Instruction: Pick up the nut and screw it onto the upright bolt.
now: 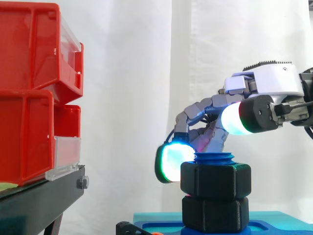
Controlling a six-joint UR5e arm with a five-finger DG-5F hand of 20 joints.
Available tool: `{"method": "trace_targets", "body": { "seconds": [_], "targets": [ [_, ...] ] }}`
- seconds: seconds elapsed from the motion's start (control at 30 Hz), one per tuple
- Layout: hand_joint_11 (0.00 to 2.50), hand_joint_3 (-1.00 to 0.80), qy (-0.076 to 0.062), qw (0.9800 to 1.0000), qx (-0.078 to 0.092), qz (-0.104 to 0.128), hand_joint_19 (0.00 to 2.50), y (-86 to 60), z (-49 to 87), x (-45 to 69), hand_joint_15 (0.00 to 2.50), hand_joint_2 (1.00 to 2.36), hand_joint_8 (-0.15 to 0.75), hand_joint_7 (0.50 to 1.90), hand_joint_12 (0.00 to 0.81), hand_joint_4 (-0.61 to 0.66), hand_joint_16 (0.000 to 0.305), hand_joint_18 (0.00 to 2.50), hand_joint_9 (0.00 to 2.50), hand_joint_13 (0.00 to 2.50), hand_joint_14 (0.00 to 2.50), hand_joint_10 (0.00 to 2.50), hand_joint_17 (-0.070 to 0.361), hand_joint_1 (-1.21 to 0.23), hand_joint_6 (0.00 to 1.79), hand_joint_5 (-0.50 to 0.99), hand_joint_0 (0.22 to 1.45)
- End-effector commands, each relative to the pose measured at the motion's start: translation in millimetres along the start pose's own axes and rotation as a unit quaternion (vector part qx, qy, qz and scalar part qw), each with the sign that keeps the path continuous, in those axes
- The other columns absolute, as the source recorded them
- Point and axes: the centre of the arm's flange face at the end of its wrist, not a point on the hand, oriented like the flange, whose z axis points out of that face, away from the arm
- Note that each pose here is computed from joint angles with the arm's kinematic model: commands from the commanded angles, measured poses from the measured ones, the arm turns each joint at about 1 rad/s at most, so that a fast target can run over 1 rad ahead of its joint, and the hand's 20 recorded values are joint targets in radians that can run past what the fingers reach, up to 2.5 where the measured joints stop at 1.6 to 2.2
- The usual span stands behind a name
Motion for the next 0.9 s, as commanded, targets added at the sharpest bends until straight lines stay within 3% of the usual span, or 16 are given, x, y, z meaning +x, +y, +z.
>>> {"method": "trace_targets", "body": {
  "seconds": [0.0,0.3,0.67,0.87],
  "targets": [
    [0.0,-0.5,-0.006,1.0,-0.006,-0.001,0.0,6.7,4.3,-3.5,0.0,1.0,0.251,0.74,0.298,0.21,0.035,0.22,0.95,0.55,0.0,0.0,0.079,-0.35,0.5,-0.1,0.46],
    [0.0,-0.5,-0.005,0.9998,-0.018,-0.002,0.0,25.3,10.9,0.7,0.0,1.0,0.234,0.71,0.319,0.2,0.04,0.0,0.74,0.31,0.0,0.0,0.091,-0.34,0.5,-0.1,0.44],
    [0.0,-0.5,-0.006,0.9999,-0.012,0.0,0.0,47.4,17.8,9.4,0.0,1.0,0.235,0.72,0.332,0.2,0.042,0.0,0.69,0.26,0.0,0.0,0.095,-0.33,0.5,-0.09,0.44],
    [0.0,-0.5,0.001,1.0,-0.009,0.003,0.0,60.0,20.4,16.5,0.0,1.0,0.239,0.78,0.333,0.2,0.042,0.0,0.69,0.26,0.0,0.0,0.095,-0.33,0.5,-0.07,0.44]
  ]
}}
